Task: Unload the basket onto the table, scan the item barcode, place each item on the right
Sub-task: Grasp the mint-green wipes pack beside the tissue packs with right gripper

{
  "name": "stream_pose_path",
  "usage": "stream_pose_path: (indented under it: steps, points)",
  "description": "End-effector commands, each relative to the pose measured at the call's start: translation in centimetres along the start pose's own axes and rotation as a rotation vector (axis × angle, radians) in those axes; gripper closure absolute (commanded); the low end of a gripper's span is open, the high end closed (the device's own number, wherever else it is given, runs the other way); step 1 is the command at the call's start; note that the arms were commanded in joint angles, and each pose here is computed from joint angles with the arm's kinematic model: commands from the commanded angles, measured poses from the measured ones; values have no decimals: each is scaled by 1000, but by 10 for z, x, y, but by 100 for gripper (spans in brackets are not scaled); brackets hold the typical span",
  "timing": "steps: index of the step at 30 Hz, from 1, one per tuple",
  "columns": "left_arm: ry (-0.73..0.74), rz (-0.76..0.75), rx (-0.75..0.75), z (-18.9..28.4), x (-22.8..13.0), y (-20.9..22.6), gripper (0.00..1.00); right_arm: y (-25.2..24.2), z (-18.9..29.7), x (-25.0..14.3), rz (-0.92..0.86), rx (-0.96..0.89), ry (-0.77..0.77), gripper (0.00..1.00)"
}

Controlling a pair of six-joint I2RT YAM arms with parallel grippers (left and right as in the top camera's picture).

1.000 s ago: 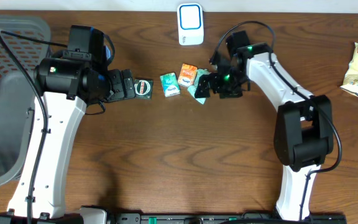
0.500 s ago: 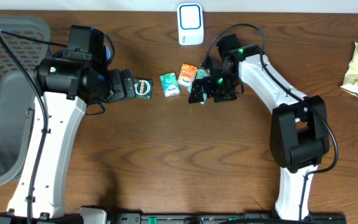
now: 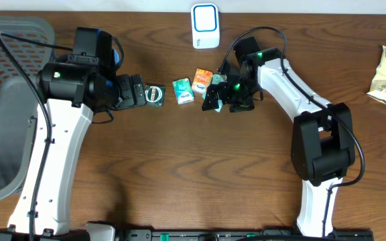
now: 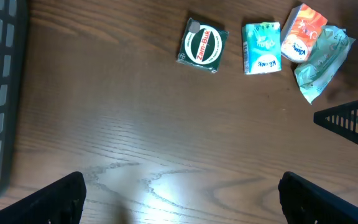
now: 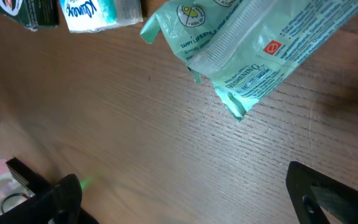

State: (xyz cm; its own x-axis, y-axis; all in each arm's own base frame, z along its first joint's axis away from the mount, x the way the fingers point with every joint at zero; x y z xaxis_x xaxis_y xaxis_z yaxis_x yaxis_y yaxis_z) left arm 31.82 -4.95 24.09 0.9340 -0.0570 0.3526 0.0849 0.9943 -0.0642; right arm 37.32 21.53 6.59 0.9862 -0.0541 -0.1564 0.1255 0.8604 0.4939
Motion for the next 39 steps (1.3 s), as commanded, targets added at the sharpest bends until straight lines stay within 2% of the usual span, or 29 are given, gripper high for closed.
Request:
stream_pose_path:
  steps: [1, 16, 22, 26, 29, 30, 32, 34, 36, 37, 39]
  points:
    - [-3, -1, 6, 1, 1, 2, 2, 3, -5, -4, -47, 11, 21, 1]
    - [-3, -1, 7, 1, 1, 2, 2, 19, -21, -11, 27, -40, 1, 1]
    - [-3, 0, 7, 1, 1, 2, 2, 12, -21, 4, -76, -103, -85, 1]
    - [-3, -1, 6, 1, 1, 2, 2, 19, -18, 21, -49, -65, -152, 1]
    - [-3, -1, 6, 1, 1, 2, 2, 24, -13, 34, -35, -38, -196, 10]
    - [-3, -1, 6, 1, 1, 2, 2, 24, -10, 38, -40, -30, -209, 19]
    - [-3, -1, 6, 1, 1, 2, 2, 25, -5, 45, -65, -14, -232, 30]
    - [-3, -1, 6, 1, 1, 2, 2, 25, 0, 53, -101, 5, -257, 49]
    - [-3, -1, 7, 1, 1, 2, 2, 23, 3, 59, -132, 18, -276, 75]
    - [-3, -1, 6, 1, 1, 2, 2, 23, 5, 61, -138, 23, -284, 83]
    - [-3, -1, 6, 1, 1, 2, 2, 21, 8, 67, -137, 21, -307, 88]
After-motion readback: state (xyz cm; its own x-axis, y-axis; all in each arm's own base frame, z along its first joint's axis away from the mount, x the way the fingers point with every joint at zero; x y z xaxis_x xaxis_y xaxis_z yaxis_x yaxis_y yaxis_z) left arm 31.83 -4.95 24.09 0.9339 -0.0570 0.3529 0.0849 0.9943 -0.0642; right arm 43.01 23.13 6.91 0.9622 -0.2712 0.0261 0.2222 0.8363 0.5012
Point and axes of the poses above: each gripper's point midway between its finger pads, its own z axis back along the fingers, its own y axis along the line the jaws close on, x = y × z, the point moved 1 cm from there along z, back along the fingers, and after that the axes turned 15 degrees about -z, right-handed, at the moved point
